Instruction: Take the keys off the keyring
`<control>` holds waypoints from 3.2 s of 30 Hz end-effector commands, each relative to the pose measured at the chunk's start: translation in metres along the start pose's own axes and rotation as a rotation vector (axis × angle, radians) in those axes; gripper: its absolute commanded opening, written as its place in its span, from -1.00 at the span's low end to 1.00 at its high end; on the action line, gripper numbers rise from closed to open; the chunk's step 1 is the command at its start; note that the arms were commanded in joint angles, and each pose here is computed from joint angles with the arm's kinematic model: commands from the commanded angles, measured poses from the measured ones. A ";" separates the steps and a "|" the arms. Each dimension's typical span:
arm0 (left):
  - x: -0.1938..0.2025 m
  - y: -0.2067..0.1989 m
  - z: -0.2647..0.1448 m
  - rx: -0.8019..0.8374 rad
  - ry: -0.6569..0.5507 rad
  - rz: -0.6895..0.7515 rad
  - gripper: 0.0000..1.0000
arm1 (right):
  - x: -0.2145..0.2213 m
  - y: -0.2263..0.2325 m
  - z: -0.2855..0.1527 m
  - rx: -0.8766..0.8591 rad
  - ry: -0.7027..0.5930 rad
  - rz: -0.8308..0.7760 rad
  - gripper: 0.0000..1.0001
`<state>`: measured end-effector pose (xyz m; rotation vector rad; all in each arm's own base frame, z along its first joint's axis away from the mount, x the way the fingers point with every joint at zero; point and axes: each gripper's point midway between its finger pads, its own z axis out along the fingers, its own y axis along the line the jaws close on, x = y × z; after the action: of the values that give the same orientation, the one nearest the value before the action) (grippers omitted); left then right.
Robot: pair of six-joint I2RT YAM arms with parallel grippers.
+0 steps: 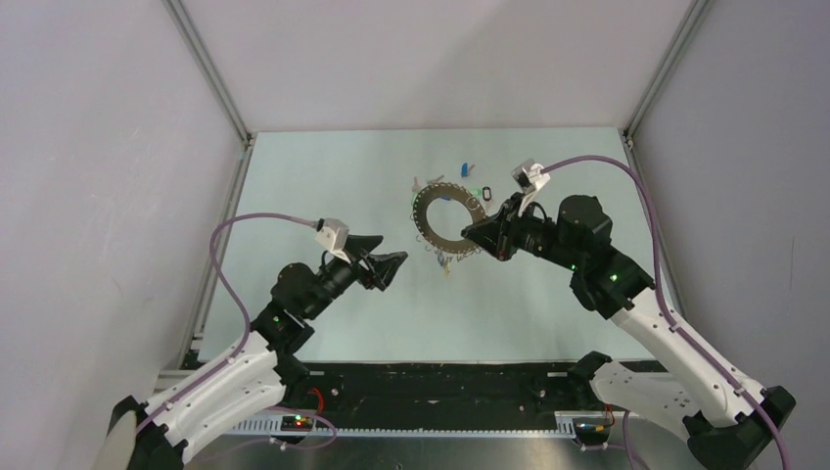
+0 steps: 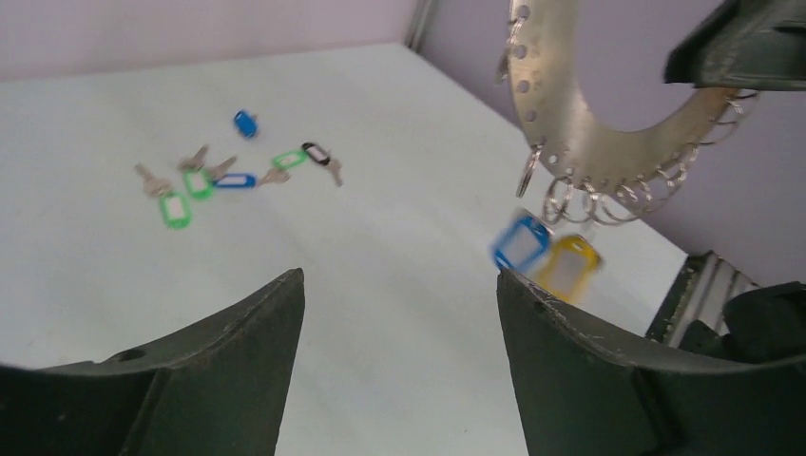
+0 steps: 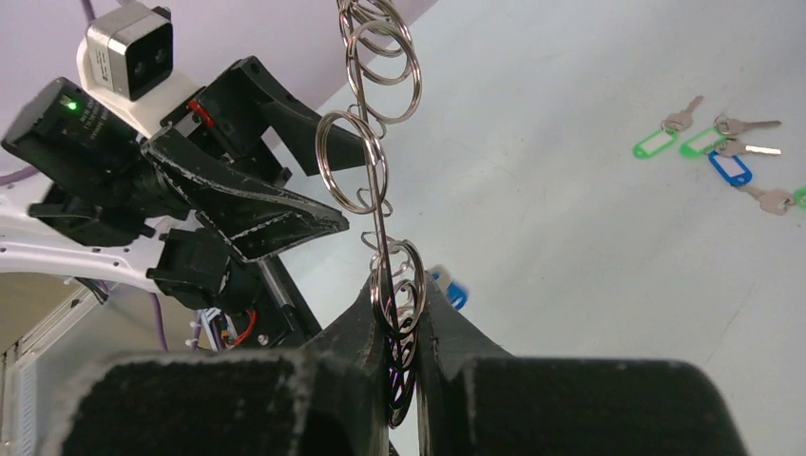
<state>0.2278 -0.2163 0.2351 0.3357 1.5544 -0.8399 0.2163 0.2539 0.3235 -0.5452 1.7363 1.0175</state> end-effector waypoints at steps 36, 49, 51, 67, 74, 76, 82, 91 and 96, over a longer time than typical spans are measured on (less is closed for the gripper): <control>0.000 -0.094 0.049 0.436 -0.137 0.282 0.01 | -0.056 0.033 -0.020 -0.144 -0.134 0.016 -1.00; 0.001 -0.091 0.043 0.431 -0.157 0.298 -0.89 | -0.055 0.033 -0.020 -0.142 -0.131 0.021 -1.00; 0.002 -0.090 0.041 0.430 -0.157 0.302 -0.99 | -0.055 0.033 -0.020 -0.142 -0.130 0.020 -1.00; -0.003 -0.062 0.024 0.202 0.104 0.169 -1.00 | -0.002 -0.038 -0.017 0.164 -0.127 0.104 0.21; -0.007 -0.063 -0.005 0.193 0.461 0.289 -0.99 | 0.020 -0.037 -0.019 0.114 -0.072 -0.020 0.22; -0.006 -0.063 -0.012 0.218 0.530 0.341 -1.00 | 0.025 -0.034 -0.016 0.077 -0.064 -0.042 0.22; 0.005 -0.034 -0.015 0.123 0.787 0.481 -1.00 | 0.033 -0.058 -0.017 0.194 -0.044 -0.069 0.31; -0.017 -0.007 -0.008 -0.003 0.930 0.777 -0.99 | 0.045 -0.021 0.005 -0.019 -0.062 -0.155 0.31; -0.043 0.005 0.001 -0.112 0.956 0.949 -1.00 | 0.062 -0.004 0.019 -0.071 -0.058 -0.259 0.36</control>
<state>0.2214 -0.2189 0.2429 1.3716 2.0521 -0.0088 0.2077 0.2580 0.2480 -0.6765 1.6919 0.9348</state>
